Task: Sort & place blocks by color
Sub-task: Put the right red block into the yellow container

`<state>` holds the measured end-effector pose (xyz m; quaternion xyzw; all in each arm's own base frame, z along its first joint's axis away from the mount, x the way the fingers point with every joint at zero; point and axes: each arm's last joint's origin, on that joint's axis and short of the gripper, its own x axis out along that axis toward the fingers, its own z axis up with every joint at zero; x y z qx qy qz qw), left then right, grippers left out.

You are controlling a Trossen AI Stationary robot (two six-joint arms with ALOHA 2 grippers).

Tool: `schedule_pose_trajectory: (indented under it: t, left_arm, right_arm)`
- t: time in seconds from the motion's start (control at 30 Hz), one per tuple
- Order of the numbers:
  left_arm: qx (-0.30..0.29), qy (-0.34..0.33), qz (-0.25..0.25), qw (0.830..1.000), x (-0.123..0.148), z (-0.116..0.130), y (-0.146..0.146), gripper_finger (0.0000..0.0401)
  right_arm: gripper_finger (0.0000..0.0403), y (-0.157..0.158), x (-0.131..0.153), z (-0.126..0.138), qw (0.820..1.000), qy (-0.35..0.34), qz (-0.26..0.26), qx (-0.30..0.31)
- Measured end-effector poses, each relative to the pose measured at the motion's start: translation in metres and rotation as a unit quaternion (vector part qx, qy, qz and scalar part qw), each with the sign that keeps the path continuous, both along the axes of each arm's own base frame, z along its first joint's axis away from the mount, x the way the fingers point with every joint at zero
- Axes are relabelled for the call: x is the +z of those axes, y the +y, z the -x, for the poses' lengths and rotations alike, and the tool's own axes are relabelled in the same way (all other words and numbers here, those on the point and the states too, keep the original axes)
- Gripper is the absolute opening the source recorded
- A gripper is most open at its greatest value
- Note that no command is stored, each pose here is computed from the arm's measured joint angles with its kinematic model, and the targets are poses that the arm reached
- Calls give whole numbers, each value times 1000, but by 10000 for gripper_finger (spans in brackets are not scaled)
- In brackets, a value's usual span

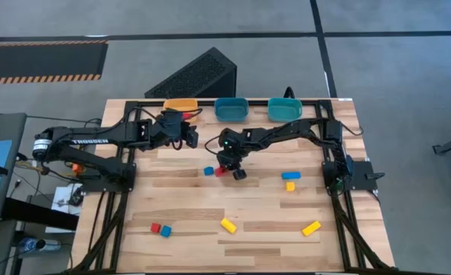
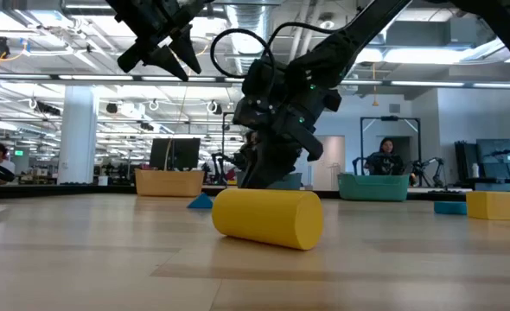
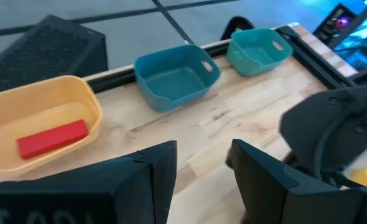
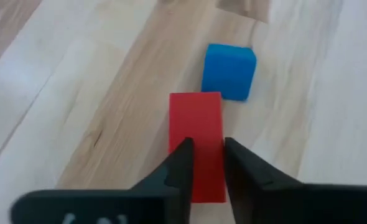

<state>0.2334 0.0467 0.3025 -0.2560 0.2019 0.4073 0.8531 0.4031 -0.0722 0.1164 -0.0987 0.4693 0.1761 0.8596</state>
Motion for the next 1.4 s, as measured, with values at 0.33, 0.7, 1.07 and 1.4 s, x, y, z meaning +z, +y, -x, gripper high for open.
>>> schedule_pose_trajectory:
  t: [0.33,0.7,1.07,1.4]
  left_arm:
    - [30,27,43,998,-8,8,1,141]
    - [87,30,88,992,-11,20,37,141]
    - [51,-80,61,994,7,15,67,141]
    - [46,-85,51,994,9,17,75,141]
  right_arm:
    - [6,-20,41,11,997,-42,-12,-60]
    - [4,-68,136,31,959,-233,97,-131]
    - [8,-84,164,40,944,-269,112,-153]
    - [8,-77,164,37,947,-272,100,-136]
